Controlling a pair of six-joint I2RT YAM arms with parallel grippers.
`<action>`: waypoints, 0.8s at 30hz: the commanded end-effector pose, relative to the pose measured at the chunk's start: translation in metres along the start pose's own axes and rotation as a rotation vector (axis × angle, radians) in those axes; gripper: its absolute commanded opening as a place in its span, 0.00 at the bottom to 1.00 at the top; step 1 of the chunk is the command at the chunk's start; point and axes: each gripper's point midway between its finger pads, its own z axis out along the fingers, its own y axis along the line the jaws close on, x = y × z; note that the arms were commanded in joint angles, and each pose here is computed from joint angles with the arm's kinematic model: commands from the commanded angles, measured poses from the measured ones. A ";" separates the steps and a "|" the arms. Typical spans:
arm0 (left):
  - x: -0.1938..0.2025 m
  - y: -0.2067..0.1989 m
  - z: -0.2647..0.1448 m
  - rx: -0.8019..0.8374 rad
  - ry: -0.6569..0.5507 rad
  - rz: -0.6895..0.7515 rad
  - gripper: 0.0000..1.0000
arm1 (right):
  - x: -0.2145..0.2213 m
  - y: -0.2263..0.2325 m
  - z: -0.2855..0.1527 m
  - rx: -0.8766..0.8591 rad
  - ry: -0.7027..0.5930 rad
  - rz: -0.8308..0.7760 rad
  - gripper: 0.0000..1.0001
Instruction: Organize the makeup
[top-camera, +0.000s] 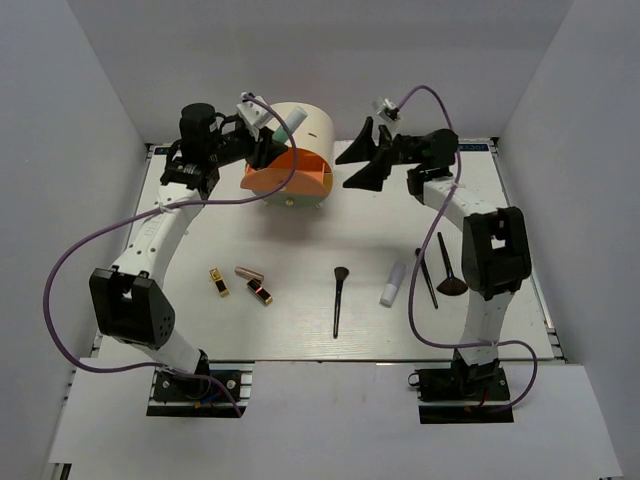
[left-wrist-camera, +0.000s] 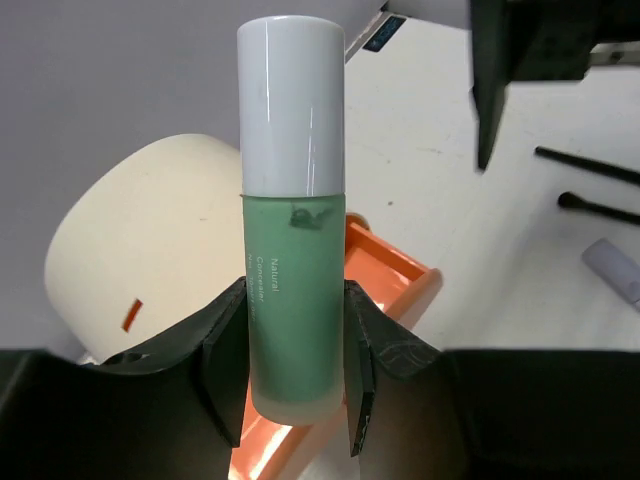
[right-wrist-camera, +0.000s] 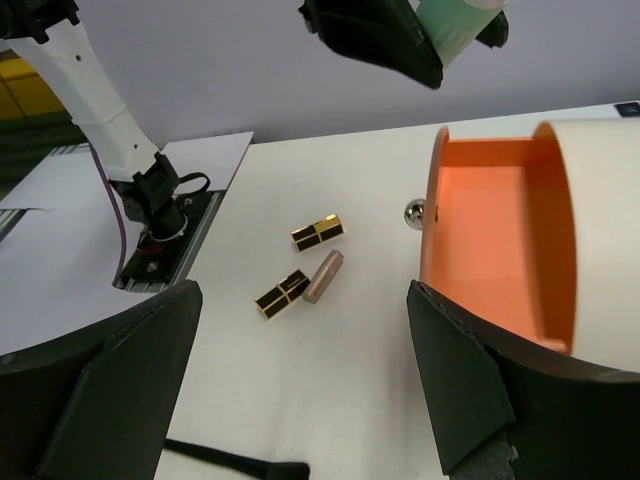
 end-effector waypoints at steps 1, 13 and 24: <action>-0.018 0.004 -0.007 0.042 0.006 0.162 0.04 | -0.025 0.026 -0.019 0.014 -0.002 -0.169 0.89; 0.012 0.004 -0.004 0.138 0.151 0.260 0.04 | -0.012 0.034 -0.059 0.090 0.004 -0.165 0.89; 0.032 0.006 -0.002 0.118 0.202 0.266 0.14 | -0.008 0.036 -0.063 0.104 -0.007 -0.146 0.89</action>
